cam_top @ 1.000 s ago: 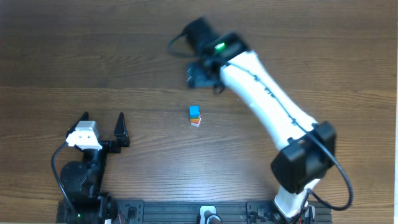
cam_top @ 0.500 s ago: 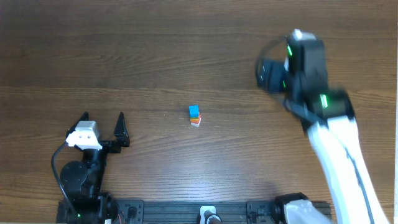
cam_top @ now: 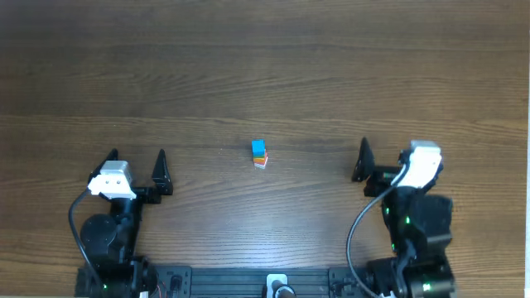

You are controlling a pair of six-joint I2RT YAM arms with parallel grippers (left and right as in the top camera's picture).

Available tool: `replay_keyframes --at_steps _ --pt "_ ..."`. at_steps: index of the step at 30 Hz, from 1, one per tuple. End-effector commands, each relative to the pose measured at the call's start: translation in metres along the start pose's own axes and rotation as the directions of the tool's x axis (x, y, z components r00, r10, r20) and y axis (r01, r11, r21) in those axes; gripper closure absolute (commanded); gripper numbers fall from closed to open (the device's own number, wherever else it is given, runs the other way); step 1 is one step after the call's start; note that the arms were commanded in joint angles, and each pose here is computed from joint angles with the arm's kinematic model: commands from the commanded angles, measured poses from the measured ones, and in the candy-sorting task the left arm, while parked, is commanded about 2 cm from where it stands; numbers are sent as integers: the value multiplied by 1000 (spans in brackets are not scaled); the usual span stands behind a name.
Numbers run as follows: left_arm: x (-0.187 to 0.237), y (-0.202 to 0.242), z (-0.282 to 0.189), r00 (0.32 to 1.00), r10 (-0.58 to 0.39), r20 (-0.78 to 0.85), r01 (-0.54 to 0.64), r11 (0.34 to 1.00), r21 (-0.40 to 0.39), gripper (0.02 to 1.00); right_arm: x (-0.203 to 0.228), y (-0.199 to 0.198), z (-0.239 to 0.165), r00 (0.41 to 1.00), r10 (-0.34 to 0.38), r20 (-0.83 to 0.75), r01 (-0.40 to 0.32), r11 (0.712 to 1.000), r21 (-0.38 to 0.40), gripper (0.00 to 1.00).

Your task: Stack Cubes

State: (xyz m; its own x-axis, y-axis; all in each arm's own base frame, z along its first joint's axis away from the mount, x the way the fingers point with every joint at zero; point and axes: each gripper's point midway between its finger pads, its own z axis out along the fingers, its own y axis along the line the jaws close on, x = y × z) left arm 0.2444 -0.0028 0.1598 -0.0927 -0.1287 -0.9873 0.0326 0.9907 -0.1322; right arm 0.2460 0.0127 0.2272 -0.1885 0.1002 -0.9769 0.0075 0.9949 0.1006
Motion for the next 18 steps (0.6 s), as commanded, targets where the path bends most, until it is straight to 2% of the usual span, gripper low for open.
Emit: replay_keyframes --at_steps 1,7,18 --pt "1 -3 0 1000 12 1 -12 1000 17 18 9 1 -6 998 -26 64 27 999 -27 9" --pt "1 -3 0 1000 12 1 -12 1000 17 20 19 -5 -13 990 -33 136 36 999 -21 9" --pt "1 -3 0 1000 12 1 -12 1000 17 18 31 -18 1 982 -30 186 32 999 -10 9"
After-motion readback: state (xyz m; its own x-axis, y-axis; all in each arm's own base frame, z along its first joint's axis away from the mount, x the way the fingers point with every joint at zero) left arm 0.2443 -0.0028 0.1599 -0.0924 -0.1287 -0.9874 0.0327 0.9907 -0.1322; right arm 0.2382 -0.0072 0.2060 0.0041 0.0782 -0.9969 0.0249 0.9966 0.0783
